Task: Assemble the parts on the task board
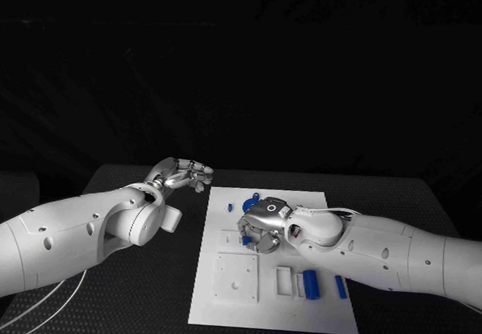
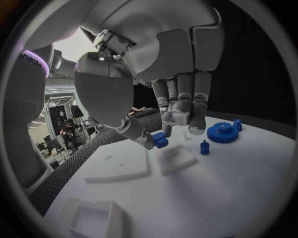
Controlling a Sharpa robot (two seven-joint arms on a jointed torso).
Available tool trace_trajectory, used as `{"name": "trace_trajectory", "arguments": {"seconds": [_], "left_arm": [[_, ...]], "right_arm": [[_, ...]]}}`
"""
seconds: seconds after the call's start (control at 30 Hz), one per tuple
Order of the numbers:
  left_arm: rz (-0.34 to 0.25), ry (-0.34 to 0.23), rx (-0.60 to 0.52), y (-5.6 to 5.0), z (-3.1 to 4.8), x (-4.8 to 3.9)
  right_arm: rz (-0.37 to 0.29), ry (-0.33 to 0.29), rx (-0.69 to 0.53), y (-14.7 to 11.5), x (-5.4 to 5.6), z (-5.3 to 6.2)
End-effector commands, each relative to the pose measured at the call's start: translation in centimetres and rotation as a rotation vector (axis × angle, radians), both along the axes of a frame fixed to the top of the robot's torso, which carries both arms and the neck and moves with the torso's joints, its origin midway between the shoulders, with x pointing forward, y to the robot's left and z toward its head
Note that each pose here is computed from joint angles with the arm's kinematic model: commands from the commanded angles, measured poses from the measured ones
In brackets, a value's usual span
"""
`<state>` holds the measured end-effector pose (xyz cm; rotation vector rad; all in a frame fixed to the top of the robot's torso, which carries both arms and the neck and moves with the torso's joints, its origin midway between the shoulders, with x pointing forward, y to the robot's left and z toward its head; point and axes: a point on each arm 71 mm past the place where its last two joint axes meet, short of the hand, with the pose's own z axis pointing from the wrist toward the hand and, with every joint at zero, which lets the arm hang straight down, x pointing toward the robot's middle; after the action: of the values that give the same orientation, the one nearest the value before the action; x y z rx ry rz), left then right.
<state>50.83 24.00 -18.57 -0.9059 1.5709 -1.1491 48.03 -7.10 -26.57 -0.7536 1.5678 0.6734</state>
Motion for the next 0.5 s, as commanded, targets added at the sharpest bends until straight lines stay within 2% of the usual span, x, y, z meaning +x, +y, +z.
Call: {"name": "trace_trajectory", "arguments": {"seconds": [0.03,0.3,0.5], "left_arm": [[-0.017,-0.004,-0.002,-0.2,0.13,-0.02],[-0.019,0.002,-0.002,0.1,0.10,-0.11],[-0.024,0.021,0.005,0.4,-0.04,-0.19]], "right_arm": [[-0.009,0.001,0.071,-0.4,-0.1,0.6],[-0.042,0.014,0.202,-2.0,-0.1,2.3],[-0.062,-0.007,0.245,-3.1,-0.2,3.9]]}}
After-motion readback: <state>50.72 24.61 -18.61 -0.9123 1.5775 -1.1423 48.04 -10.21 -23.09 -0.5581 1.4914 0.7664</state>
